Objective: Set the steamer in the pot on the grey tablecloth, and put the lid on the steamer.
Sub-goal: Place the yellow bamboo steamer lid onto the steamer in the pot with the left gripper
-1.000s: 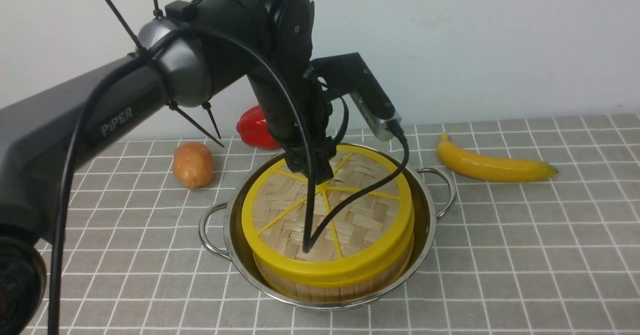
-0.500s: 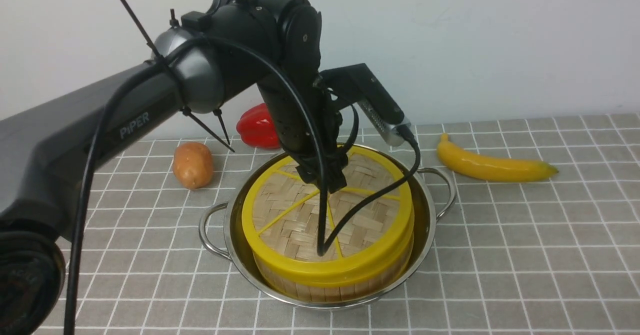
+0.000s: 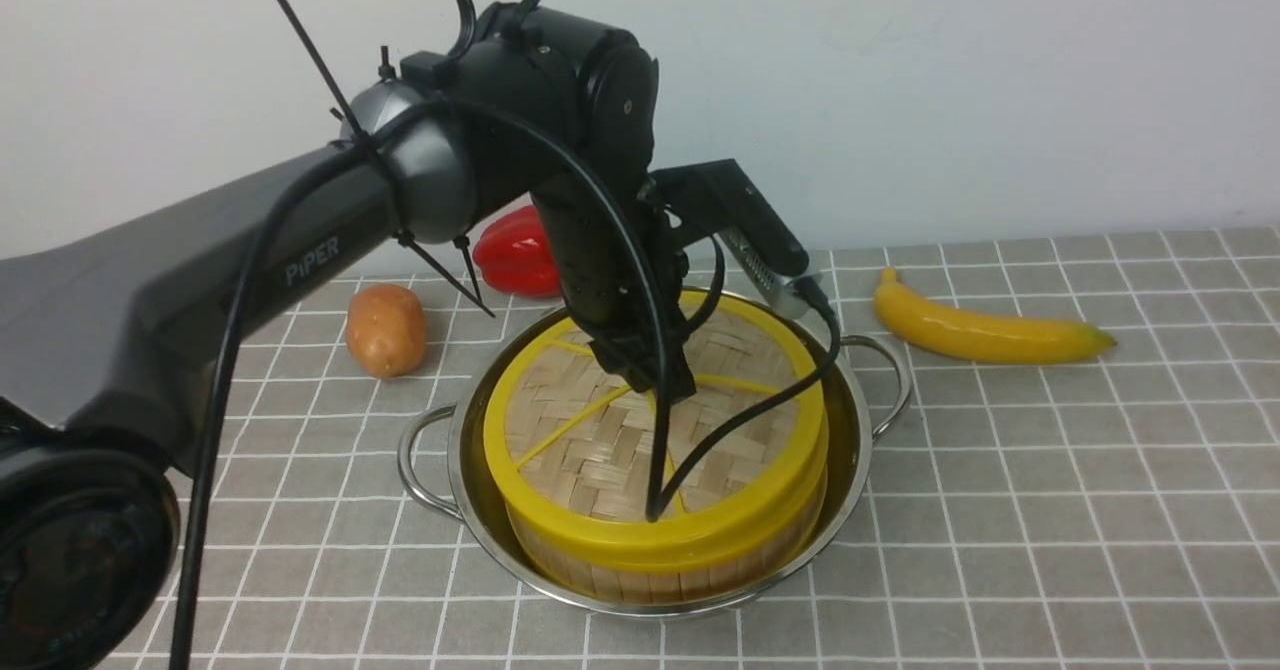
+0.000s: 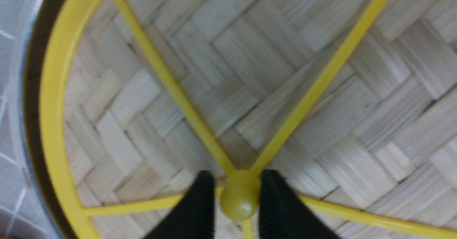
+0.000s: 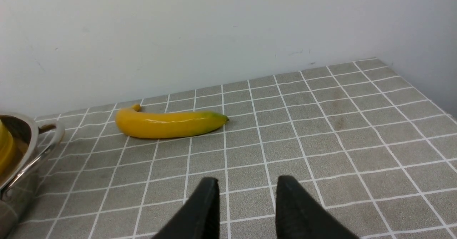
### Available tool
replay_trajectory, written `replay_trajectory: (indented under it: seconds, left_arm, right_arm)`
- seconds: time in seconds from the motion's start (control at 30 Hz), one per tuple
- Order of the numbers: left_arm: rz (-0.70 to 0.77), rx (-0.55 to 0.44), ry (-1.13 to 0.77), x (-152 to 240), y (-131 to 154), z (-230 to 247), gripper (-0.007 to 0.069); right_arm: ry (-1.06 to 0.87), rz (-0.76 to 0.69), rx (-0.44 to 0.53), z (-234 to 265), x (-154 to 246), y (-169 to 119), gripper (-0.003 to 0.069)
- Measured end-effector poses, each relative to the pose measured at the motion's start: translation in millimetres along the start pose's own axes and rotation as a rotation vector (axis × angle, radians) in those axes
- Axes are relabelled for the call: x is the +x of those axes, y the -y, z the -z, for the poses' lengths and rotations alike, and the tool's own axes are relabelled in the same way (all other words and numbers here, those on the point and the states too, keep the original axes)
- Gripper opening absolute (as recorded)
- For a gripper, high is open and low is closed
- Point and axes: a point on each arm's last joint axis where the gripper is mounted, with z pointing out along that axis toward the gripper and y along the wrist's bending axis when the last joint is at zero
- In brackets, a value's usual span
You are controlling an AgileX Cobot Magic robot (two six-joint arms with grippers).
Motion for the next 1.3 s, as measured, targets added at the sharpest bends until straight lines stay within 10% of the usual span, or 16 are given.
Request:
replay_trajectory:
  seconds: [1.3]
  left_arm:
    - [-0.19,-0.023,0.018,-7,12,11,0.0117]
  right_arm:
    - [0.0,0.0,0.0,0,0,0,0.0243]
